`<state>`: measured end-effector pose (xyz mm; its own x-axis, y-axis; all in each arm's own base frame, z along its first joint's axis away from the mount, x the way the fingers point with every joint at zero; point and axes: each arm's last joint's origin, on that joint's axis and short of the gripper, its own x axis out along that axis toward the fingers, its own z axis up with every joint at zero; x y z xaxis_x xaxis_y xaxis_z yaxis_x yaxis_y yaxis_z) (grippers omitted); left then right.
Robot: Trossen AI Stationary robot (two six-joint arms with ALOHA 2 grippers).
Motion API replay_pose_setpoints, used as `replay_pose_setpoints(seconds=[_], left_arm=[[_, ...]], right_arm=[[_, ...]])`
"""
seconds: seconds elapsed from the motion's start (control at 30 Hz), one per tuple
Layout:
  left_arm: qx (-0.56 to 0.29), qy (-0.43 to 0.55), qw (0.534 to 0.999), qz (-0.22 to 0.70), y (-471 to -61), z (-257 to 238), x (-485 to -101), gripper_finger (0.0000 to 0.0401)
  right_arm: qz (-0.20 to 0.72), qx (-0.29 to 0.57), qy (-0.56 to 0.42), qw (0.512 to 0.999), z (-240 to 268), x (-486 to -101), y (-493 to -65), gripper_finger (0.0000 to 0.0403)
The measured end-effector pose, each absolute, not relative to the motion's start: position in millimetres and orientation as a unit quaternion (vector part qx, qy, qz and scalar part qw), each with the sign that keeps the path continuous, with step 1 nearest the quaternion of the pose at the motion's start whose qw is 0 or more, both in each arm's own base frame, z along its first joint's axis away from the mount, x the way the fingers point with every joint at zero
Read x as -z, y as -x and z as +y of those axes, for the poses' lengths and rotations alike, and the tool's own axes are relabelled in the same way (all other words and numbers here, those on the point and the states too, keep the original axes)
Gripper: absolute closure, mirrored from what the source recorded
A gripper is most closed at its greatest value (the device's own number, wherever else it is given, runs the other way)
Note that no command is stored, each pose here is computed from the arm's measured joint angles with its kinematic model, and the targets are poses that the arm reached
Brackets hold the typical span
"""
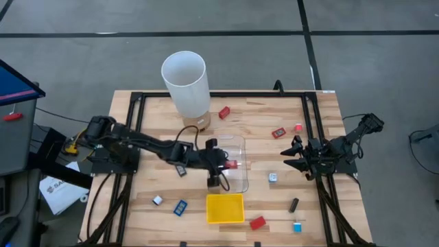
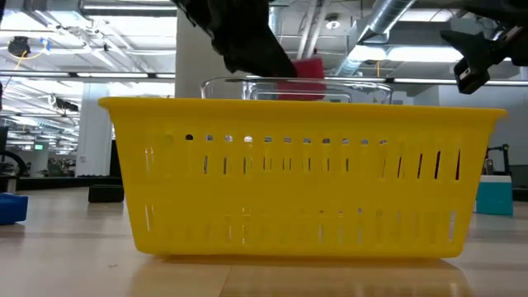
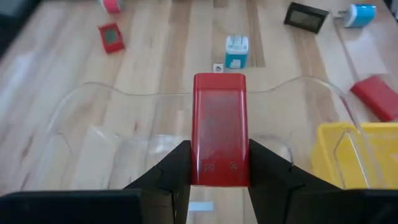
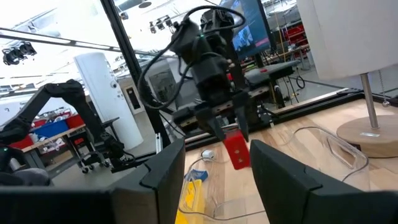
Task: Pick & Place Office items
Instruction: Put the bottom red charger adapter into the transparent bin
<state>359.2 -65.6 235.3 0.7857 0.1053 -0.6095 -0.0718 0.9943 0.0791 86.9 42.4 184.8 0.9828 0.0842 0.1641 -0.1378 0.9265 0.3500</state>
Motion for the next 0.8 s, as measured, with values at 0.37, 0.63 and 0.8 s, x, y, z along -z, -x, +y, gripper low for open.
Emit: replay_pose_setpoints(seconds=[0.37, 0.63, 0.8], left_arm=[[-0.002, 0.017, 0.935, 0.356, -362, -42, -228, 0.0286], [-0.013, 0.021, 0.926, 0.376, -380, -37, -196, 0.0286], [-0.019, 0.023, 0.921, 0.39, -384, -34, -184, 0.0286]], right_arm=[[-0.073, -0.057, -0.183, 0.979, 42, -185, -87, 0.0228], [-0.067, -0.056, -0.179, 0.98, 43, -183, -87, 0.0228], [-0.064, -0.056, -0.179, 0.98, 43, -183, -87, 0.0228]])
